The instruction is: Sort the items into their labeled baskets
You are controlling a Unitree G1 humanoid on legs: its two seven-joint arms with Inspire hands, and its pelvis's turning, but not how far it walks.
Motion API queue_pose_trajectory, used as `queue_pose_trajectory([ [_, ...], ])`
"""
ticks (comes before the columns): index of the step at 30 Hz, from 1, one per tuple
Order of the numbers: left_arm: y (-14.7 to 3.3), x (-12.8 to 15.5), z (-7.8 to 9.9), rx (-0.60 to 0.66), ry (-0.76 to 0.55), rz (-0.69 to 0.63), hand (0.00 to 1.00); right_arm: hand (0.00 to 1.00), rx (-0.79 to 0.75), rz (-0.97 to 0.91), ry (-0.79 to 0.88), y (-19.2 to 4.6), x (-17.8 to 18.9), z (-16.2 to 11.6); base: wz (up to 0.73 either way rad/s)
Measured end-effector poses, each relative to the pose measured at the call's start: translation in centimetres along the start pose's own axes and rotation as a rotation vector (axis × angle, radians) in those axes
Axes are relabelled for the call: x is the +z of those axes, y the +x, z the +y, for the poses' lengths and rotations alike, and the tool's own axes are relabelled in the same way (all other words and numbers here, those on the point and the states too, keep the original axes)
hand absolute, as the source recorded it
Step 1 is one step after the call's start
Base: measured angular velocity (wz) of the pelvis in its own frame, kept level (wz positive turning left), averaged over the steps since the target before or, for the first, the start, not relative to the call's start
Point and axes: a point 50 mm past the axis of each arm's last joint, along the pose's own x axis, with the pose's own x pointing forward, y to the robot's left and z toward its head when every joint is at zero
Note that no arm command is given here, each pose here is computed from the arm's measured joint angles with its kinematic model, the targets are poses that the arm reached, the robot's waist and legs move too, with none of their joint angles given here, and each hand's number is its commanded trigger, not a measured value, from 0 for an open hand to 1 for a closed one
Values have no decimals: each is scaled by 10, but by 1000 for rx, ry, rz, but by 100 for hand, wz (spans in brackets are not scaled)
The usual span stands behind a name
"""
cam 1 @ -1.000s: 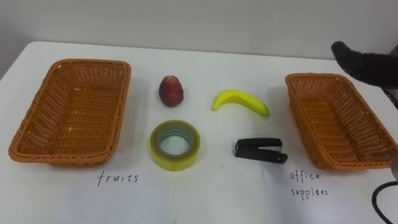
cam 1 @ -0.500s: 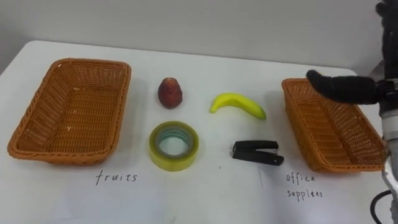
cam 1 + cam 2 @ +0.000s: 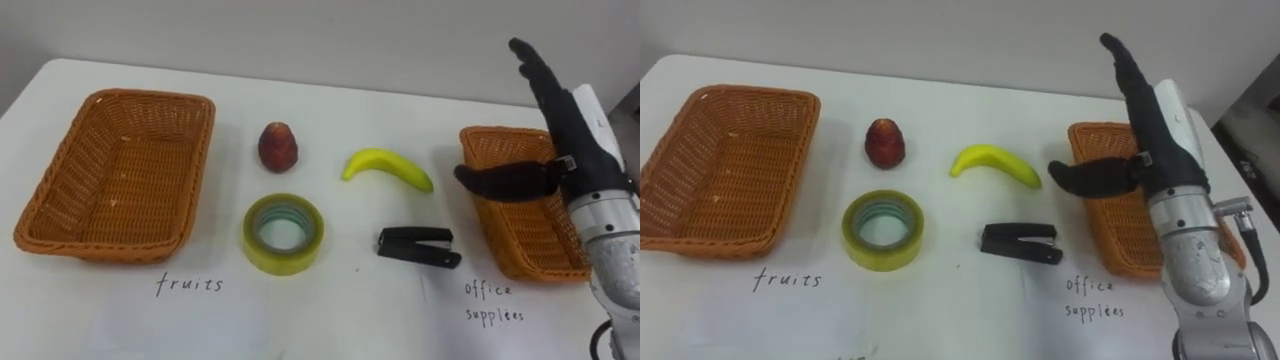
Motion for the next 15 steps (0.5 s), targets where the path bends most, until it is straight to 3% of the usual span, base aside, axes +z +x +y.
queue_pose_trajectory([
  [15, 0, 1, -3, -19, 35, 0, 0, 0, 114, 42, -39, -1, -4, 9, 0],
])
